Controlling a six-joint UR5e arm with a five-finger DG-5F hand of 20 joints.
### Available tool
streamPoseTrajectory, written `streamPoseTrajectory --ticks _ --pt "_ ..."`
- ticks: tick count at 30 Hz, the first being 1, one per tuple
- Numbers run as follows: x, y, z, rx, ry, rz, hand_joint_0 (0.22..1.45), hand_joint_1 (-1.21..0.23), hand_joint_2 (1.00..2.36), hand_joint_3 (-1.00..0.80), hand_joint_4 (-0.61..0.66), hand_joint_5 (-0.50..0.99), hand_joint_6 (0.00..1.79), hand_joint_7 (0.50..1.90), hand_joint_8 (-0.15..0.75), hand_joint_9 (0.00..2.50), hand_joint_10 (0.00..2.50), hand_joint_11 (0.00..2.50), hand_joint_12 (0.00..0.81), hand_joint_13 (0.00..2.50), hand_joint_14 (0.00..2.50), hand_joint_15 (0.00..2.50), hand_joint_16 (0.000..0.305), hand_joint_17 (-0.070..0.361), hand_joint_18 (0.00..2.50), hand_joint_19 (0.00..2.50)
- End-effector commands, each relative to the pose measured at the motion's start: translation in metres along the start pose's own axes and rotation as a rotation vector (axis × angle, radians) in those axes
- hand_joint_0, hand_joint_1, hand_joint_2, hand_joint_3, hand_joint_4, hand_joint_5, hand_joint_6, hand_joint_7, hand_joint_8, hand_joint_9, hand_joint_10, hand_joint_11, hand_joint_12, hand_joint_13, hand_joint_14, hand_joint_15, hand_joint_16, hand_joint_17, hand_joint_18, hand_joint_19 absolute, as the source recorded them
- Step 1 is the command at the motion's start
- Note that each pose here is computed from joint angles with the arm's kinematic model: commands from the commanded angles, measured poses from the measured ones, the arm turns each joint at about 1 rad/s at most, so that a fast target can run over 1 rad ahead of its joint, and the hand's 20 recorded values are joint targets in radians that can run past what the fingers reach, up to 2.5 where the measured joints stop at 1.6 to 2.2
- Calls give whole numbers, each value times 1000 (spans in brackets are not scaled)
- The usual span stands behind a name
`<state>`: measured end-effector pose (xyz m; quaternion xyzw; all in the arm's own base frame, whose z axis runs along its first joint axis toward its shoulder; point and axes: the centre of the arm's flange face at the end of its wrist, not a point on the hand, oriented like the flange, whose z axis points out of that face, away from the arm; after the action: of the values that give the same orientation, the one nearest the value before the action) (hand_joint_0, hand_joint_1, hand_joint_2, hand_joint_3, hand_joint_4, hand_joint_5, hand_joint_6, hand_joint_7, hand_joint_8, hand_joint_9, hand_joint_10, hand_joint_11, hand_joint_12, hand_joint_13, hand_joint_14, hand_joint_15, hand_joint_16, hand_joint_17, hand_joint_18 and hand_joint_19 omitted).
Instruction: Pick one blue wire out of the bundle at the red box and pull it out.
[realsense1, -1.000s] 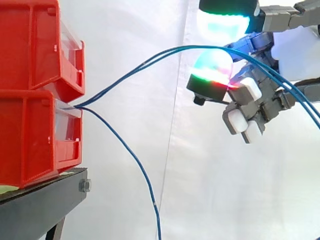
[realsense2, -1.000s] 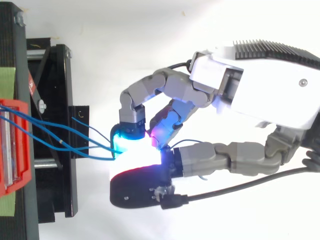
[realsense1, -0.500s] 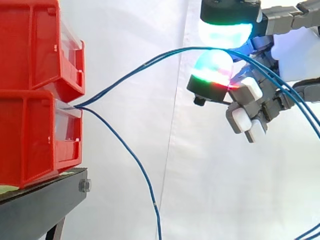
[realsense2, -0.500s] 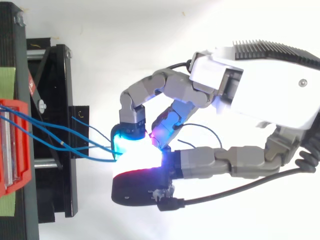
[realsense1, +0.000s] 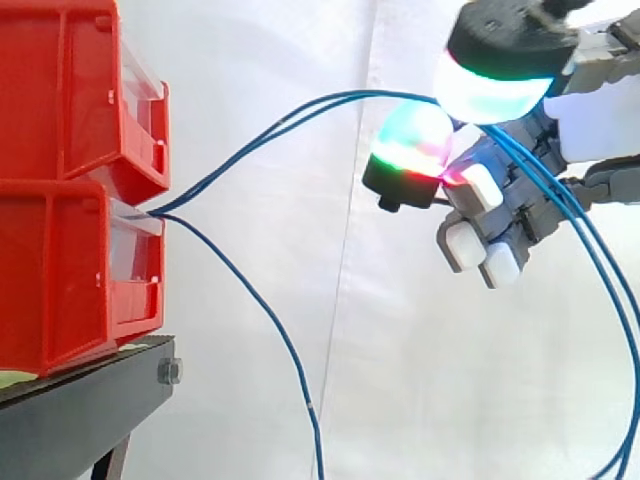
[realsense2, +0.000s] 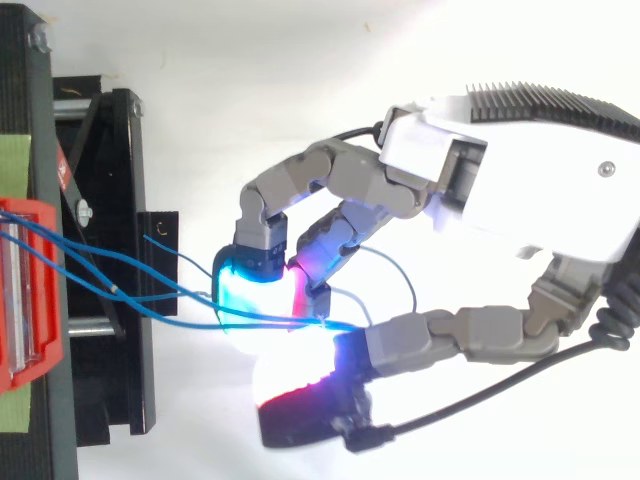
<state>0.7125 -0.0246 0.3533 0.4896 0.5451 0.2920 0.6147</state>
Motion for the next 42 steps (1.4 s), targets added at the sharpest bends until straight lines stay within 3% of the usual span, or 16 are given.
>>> streamPoseTrajectory --ticks 1,6,13,26,30,33,37,42 --pt "2 0 0 0 2 -1 588 -956 1000 -500 210 -190 964 883 342 894 15 799 422 904 19 567 55 123 856 489" --pt "1 1 0 -2 4 1 492 -802 1000 -500 226 -178 958 875 372 949 14 793 446 922 17 562 60 134 883 527" --pt "1 1 0 -1 3 1 528 -598 1001 -487 212 -139 931 979 381 1081 15 763 441 964 18 567 57 128 896 554" --pt "1 1 0 -1 1 1 602 -787 1015 -184 186 -120 941 1025 400 1138 14 810 450 1021 18 564 58 130 973 505" --pt "2 0 0 0 2 -1 629 -852 1016 -205 137 -137 953 1004 370 1077 16 811 431 987 19 579 53 120 932 519" --pt "1 0 -1 0 2 1 617 -901 1011 -334 186 -156 954 969 353 1025 16 810 416 951 21 583 53 118 900 528" --pt "2 0 0 0 2 -1 524 -803 1000 -500 197 -154 950 938 368 1028 14 802 434 951 18 578 57 127 906 548" --pt "2 0 0 0 3 1 512 -623 1000 -500 206 -130 932 989 381 1105 12 789 441 977 19 570 57 129 911 554"
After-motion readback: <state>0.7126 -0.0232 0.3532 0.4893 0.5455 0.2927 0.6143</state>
